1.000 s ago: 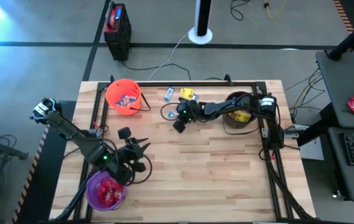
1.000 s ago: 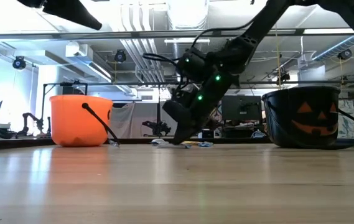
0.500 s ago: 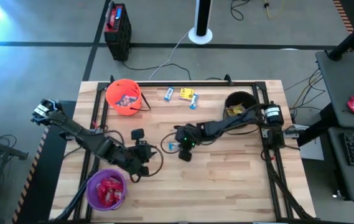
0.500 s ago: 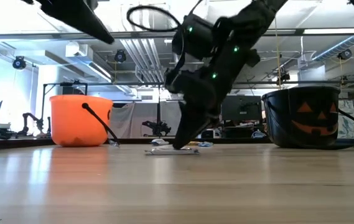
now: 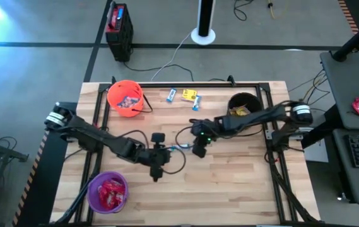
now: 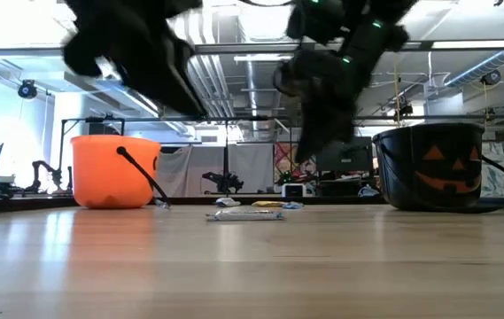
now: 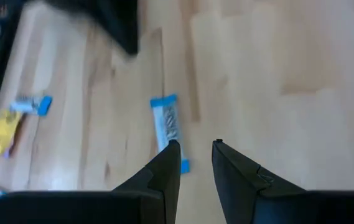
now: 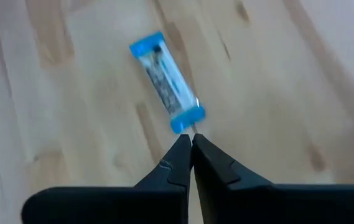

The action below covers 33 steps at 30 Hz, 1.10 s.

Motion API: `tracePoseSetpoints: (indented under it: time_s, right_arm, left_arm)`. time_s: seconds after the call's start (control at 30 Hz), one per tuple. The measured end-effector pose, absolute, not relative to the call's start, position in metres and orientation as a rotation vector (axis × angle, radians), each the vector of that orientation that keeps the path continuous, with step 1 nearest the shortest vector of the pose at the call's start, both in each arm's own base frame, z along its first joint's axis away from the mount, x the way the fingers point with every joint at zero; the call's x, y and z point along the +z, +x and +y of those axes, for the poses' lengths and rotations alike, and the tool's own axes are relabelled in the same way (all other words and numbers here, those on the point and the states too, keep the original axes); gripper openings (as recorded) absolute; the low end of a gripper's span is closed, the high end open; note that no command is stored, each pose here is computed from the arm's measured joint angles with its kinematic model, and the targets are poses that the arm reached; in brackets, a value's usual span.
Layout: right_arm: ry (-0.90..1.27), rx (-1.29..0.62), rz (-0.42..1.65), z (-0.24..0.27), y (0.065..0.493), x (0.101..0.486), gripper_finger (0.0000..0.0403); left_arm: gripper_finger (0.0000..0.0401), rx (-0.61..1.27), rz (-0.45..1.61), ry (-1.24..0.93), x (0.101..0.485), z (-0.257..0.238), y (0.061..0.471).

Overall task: Sort candy by brand, put in halloween buckets
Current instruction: Put the white chocolate bar into the orange bucket

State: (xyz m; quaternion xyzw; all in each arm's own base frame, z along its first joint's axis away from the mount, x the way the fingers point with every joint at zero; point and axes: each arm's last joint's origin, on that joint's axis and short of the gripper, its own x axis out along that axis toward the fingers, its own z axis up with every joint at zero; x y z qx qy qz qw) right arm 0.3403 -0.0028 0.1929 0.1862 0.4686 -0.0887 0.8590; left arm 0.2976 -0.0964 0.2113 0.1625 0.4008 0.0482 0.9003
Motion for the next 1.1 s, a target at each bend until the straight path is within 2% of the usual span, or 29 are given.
tracePoseSetpoints:
  time_s: [0.27,0.5,0.63,0.93,1.1]
  right_arm:
    - [0.712,-0.3,0.82,-0.002,0.313,0.163,0.0009]
    - [0.737,-0.283,0.708,-0.004,0.321,0.165,0.0028]
    - [0.763,-0.32,0.717,-0.004,0.324,0.154,0.0066]
    - [0.79,-0.402,0.758,0.0,0.329,0.13,0.0178]
    - [0.811,-0.385,0.729,0.0,0.335,0.123,0.0215]
  left_arm:
    - [0.0076,0.152,1.006,0.337,0.151,-0.08,0.319]
    - [0.0076,0.189,1.001,0.296,0.14,-0.079,0.325]
    - [0.0076,0.207,0.988,0.278,0.139,-0.073,0.327]
    - [0.0076,0.2,0.935,0.254,0.124,-0.071,0.319]
    - [0.0076,0.194,0.919,0.245,0.116,-0.07,0.313]
